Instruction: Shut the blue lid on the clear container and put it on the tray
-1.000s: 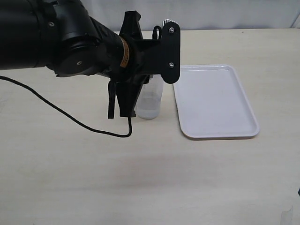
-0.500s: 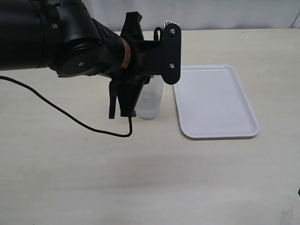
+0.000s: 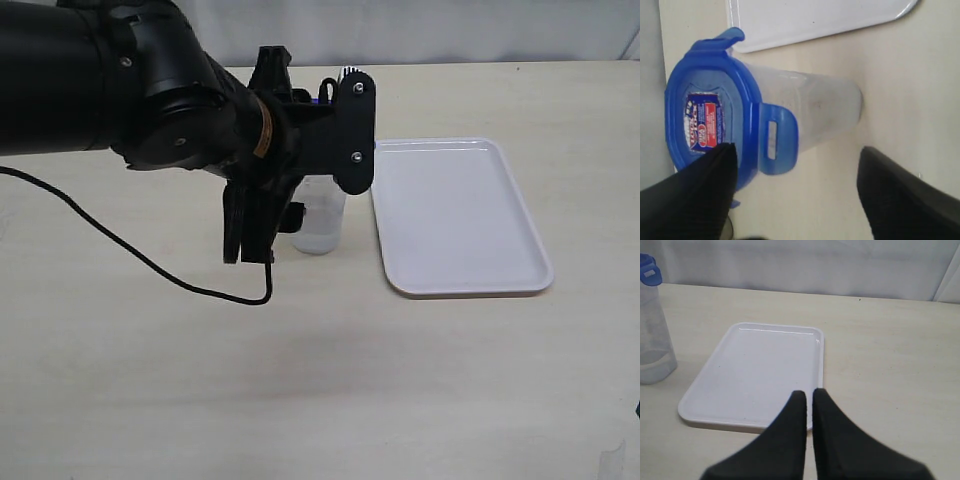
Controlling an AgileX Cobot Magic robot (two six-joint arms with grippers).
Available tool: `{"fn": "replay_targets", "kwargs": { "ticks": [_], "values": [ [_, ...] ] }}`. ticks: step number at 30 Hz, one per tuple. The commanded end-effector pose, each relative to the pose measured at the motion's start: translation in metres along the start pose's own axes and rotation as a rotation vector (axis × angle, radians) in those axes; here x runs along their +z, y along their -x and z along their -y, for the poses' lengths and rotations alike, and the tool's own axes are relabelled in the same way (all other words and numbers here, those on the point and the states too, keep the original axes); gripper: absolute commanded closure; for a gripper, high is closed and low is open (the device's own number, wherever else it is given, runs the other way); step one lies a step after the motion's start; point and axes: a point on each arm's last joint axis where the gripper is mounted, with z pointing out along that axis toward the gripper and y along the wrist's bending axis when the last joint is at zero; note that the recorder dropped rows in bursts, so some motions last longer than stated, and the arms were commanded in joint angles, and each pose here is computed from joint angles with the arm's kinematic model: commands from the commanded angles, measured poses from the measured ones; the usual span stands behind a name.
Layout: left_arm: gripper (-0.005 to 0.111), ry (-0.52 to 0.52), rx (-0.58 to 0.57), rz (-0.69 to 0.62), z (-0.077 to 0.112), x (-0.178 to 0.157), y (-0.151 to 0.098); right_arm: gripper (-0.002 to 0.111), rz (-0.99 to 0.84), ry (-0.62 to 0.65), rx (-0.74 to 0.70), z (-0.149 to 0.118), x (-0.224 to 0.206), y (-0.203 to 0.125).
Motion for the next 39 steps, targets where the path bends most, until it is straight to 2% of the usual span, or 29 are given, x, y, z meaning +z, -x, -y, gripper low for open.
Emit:
{"fn": "replay_targets", "kwargs": {
  "ticks": [1, 6, 10, 11, 12, 15, 17, 19, 22, 25, 27, 29, 36, 39],
  "values": [
    [0.041, -0.001, -0.023, -0.018, -0.002, -0.012, -0.003, 0.104, 0.004, -0.006, -0.004, 0.000, 0.000, 0.000],
    [0.041, 0.006, -0.036, -0.042, -0.006, -0.031, -0.009, 0.104, 0.004, -0.006, -0.004, 0.000, 0.000, 0.000],
    [0.044, 0.047, -0.077, -0.004, -0.011, -0.049, -0.010, 0.104, 0.004, -0.006, -0.004, 0.000, 0.000, 0.000],
    [0.051, 0.070, -0.103, 0.024, -0.014, -0.055, -0.008, 0.104, 0.004, -0.006, -0.004, 0.000, 0.000, 0.000],
    [0.065, 0.102, -0.129, 0.068, -0.017, -0.062, -0.006, 0.104, 0.004, -0.006, -0.004, 0.000, 0.000, 0.000],
    [0.093, 0.153, -0.138, 0.143, -0.022, -0.068, -0.001, 0.104, 0.004, -0.006, -0.004, 0.000, 0.000, 0.000],
    [0.107, 0.187, -0.144, 0.202, -0.026, -0.070, 0.003, 0.104, 0.004, -0.006, -0.004, 0.000, 0.000, 0.000],
    [0.107, 0.218, -0.182, 0.269, -0.030, -0.068, 0.009, 0.104, 0.004, -0.006, -0.004, 0.000, 0.000, 0.000],
    [0.107, 0.270, -0.311, 0.370, -0.043, -0.066, 0.007, 0.104, 0.004, -0.006, -0.004, 0.000, 0.000, 0.000],
    [0.107, 0.306, -0.474, 0.406, -0.058, -0.063, -0.009, 0.104, 0.004, -0.006, -0.004, 0.000, 0.000, 0.000],
    [0.107, 0.318, -0.539, 0.401, -0.066, -0.061, -0.020, 0.104, 0.004, -0.006, -0.004, 0.000, 0.000, 0.000],
    [0.107, 0.323, -0.546, 0.381, -0.068, -0.058, -0.027, 0.104, 0.004, -0.006, -0.004, 0.000, 0.000, 0.000],
    [0.107, 0.241, -0.518, 0.321, -0.059, -0.020, -0.024, 0.104, 0.004, -0.006, -0.004, 0.000, 0.000, 0.000],
    [0.107, 0.228, -0.649, 0.334, -0.064, -0.011, -0.031, 0.104, 0.004, -0.006, -0.004, 0.000, 0.000, 0.000]
  ]
}}
